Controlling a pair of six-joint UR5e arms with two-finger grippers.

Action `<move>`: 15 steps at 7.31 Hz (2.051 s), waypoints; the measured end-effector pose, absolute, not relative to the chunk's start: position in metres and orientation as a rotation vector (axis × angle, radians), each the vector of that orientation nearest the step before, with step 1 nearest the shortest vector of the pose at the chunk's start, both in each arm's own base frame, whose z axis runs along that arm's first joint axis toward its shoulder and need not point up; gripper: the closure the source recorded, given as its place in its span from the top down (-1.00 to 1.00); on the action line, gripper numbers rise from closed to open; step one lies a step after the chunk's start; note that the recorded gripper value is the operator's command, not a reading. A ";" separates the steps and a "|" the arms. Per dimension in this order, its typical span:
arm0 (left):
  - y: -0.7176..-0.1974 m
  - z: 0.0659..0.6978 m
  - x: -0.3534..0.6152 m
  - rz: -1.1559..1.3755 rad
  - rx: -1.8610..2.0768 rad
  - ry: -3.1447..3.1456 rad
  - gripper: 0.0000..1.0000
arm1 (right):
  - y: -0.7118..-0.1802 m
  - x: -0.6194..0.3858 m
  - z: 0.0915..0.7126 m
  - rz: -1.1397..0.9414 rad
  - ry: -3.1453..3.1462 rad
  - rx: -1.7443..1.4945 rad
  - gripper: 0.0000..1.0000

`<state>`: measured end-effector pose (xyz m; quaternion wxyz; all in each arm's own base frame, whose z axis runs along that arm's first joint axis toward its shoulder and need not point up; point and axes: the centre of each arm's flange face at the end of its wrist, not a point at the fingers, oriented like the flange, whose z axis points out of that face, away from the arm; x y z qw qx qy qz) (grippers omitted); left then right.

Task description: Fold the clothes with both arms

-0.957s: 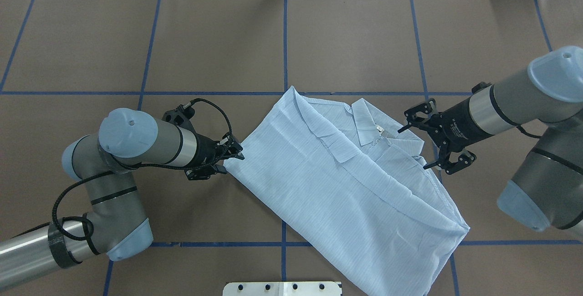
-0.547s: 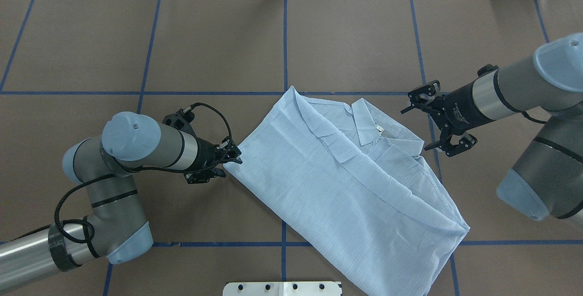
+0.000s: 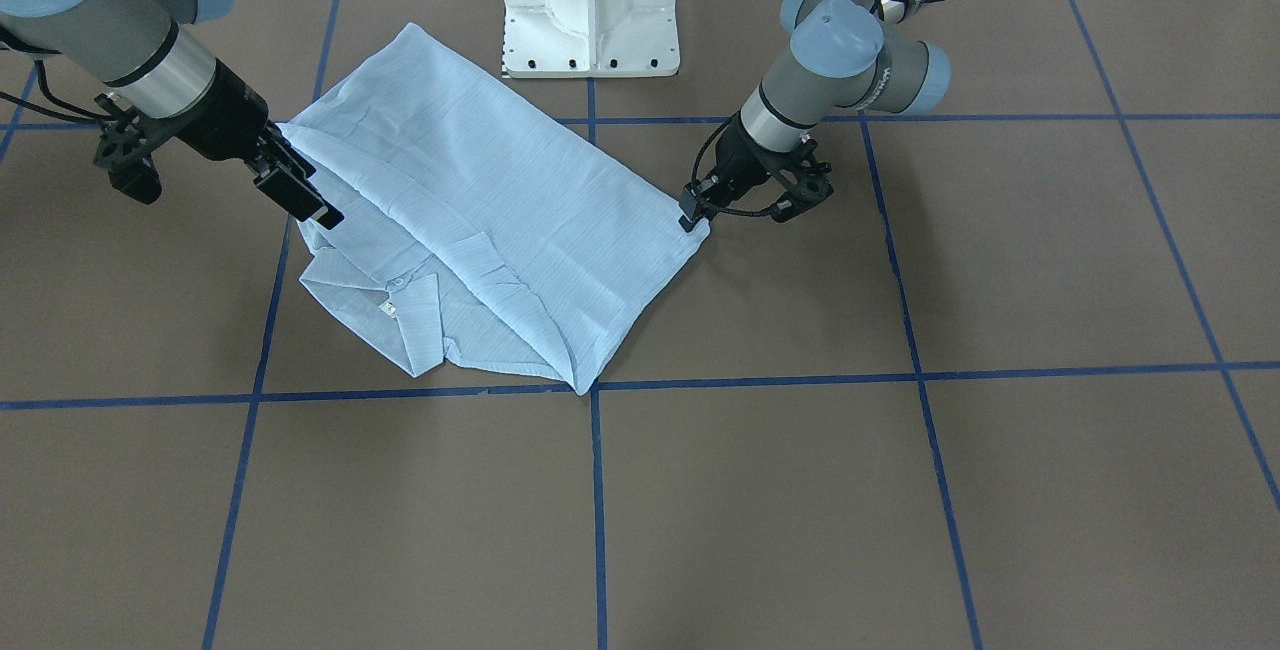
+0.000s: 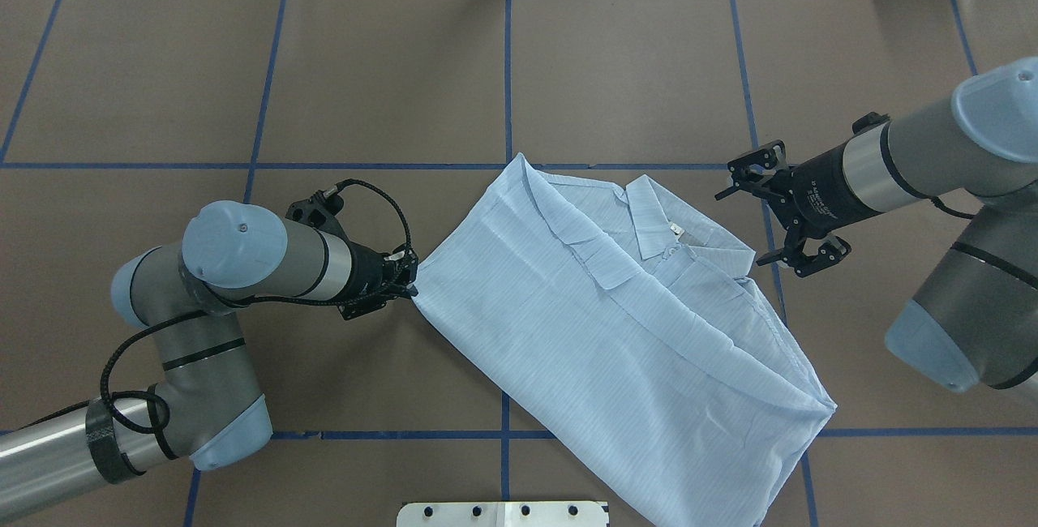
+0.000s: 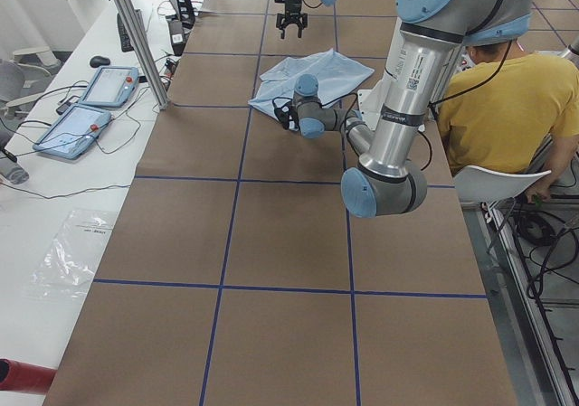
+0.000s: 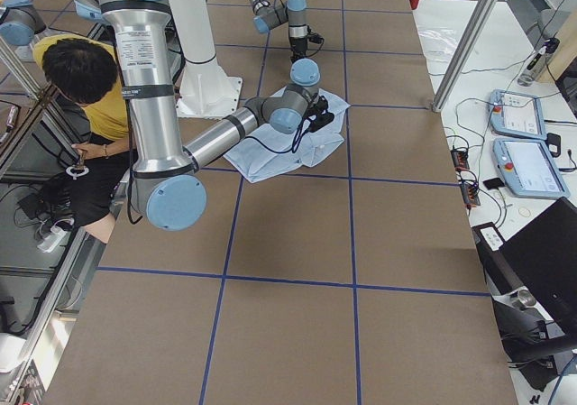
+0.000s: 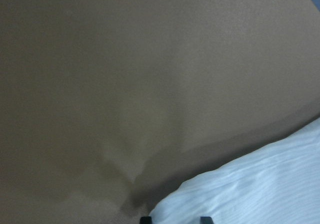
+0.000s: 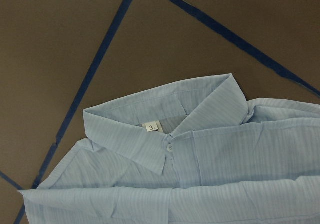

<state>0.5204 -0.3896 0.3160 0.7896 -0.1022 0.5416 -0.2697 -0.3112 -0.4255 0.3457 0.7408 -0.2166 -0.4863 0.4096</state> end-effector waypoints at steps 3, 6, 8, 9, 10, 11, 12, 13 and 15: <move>-0.461 0.306 0.490 -0.539 -0.054 1.180 -1.00 | -0.420 -0.323 0.346 0.902 -1.064 -0.436 1.00; -0.627 0.301 0.478 -0.601 0.122 1.148 -1.00 | -0.417 -0.334 0.340 0.894 -1.072 -0.413 1.00; -0.679 0.294 0.483 -0.622 0.194 1.161 -0.93 | -0.413 -0.350 0.331 0.890 -1.085 -0.372 1.00; -0.688 0.290 0.485 -0.617 0.213 1.162 -0.37 | -0.409 -0.363 0.328 0.903 -1.091 -0.320 1.00; -0.692 0.288 0.486 -0.609 0.223 1.159 -0.06 | -0.404 -0.374 0.328 0.910 -1.092 -0.278 1.00; -0.693 0.286 0.486 -0.590 0.238 1.157 -0.05 | -0.400 -0.383 0.324 0.904 -1.098 -0.260 1.00; -0.694 0.283 0.479 -0.562 0.263 1.162 -0.05 | -0.397 -0.394 0.313 0.890 -1.116 -0.248 1.00; -0.690 0.283 0.463 -0.539 0.277 1.179 -0.05 | -0.391 -0.409 0.303 0.875 -1.107 -0.242 1.00; -0.663 0.304 0.417 -0.489 0.260 1.218 -0.05 | -0.366 -0.456 0.272 0.747 -1.056 -0.186 1.00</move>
